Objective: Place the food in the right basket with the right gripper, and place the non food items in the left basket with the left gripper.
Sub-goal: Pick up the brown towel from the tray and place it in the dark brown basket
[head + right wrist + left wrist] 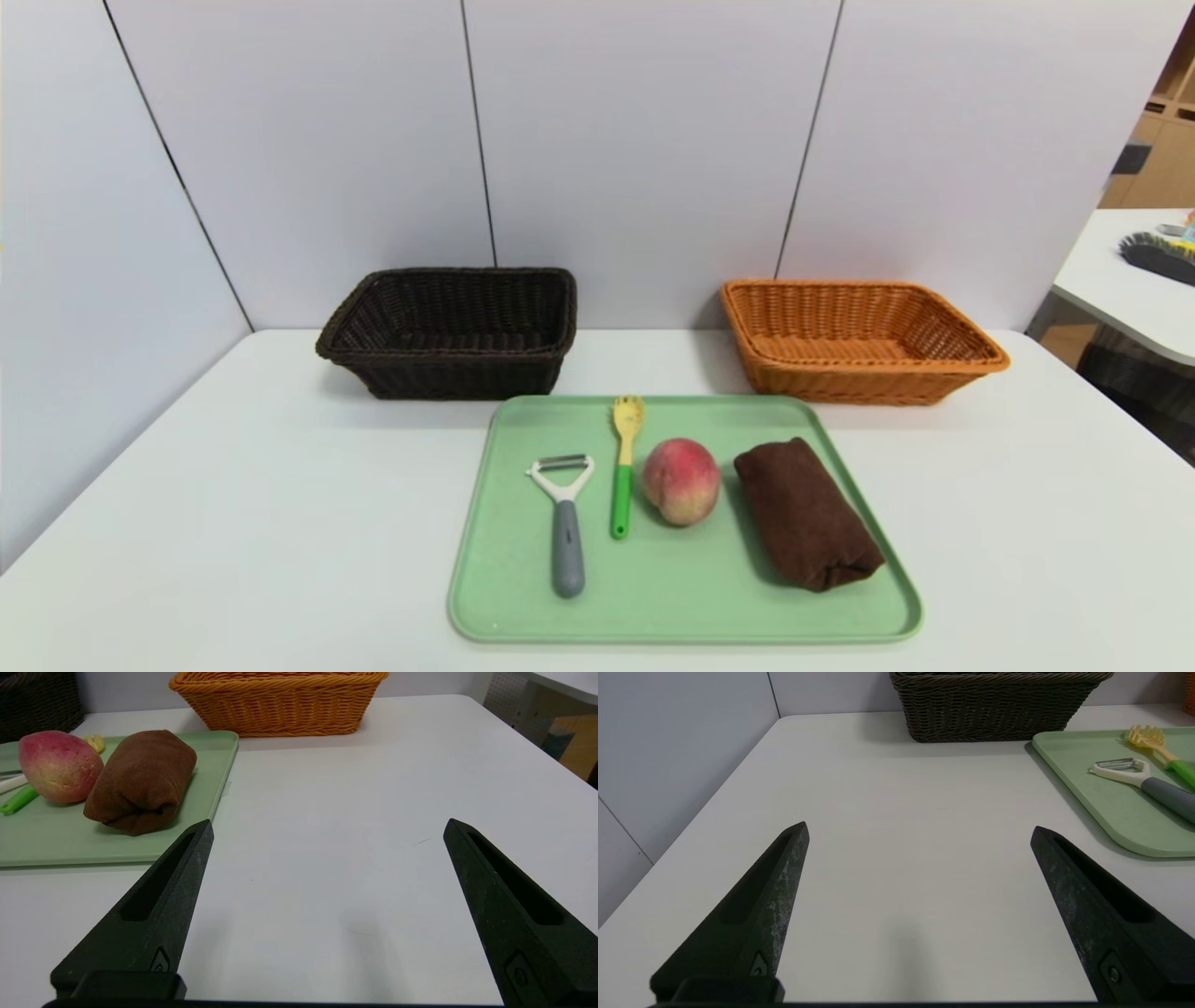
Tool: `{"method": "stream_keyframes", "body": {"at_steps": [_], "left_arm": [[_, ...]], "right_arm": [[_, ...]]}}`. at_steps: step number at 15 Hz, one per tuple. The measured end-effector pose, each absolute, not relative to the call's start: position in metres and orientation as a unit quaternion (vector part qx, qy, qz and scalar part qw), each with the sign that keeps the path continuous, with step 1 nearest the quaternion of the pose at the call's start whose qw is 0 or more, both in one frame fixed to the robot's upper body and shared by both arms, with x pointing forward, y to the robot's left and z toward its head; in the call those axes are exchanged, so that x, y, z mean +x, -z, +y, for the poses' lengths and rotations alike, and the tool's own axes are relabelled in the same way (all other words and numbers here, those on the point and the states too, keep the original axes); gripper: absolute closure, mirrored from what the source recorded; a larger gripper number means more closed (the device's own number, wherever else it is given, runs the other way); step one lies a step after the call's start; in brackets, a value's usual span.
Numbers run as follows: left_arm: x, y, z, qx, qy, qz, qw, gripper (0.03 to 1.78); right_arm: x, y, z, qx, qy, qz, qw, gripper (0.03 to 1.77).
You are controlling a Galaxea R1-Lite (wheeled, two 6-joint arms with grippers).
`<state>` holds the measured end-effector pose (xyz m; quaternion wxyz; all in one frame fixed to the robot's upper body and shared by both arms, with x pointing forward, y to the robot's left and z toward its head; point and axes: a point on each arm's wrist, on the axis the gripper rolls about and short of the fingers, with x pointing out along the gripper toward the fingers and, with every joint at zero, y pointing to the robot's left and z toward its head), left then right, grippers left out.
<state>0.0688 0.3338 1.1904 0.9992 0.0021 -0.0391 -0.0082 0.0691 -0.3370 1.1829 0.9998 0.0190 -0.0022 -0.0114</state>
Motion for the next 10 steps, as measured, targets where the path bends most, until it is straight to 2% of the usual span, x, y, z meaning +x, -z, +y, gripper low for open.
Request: {"method": "stream_keyframes", "body": {"at_steps": [10], "left_arm": [[0.0688,-1.1869,0.3337,0.014,0.01,-0.02,1.0,0.12]], "right_arm": [[0.069,-1.1831,-0.3368,-0.002,0.006,-0.002,1.0,0.1]]}}
